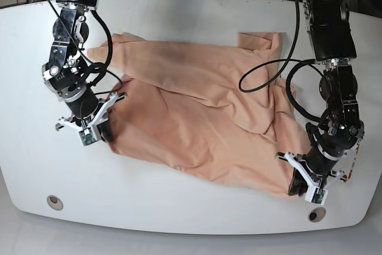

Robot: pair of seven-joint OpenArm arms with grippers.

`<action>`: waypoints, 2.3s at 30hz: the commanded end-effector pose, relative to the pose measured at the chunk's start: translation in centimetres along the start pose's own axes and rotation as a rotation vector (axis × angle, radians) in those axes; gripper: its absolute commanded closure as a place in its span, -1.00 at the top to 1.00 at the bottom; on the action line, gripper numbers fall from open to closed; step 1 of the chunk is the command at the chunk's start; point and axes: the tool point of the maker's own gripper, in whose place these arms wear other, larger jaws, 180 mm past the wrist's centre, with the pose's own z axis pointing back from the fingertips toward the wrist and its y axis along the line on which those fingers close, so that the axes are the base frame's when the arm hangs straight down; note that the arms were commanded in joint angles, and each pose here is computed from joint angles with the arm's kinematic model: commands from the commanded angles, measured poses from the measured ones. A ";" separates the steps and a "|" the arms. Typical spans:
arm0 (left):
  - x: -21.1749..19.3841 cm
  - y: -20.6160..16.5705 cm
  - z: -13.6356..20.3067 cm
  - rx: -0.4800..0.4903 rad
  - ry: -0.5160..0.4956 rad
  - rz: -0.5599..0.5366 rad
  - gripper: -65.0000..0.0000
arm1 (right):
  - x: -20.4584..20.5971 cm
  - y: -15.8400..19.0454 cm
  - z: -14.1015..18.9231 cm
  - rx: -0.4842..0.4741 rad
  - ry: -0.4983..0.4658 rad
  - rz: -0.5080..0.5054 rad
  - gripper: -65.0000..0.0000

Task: Fold the T-shirt properly
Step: 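Lift and stretch the shirt between both grippers, flipping it flat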

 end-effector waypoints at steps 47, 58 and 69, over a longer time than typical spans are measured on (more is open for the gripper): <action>26.9 6.4 12.8 0.267 -0.502 -0.133 -1.00 | 21.0 -16.0 5.3 -0.293 -0.259 0.284 -1.00; 16.3 4.4 9.8 0.181 -0.312 -0.070 -1.00 | 10.8 -10.9 4.9 -0.215 -0.130 0.206 -1.00; 2.5 4.9 10.6 0.131 -0.037 0.034 -1.00 | -1.8 -5.4 6.0 -0.136 0.084 0.019 -1.00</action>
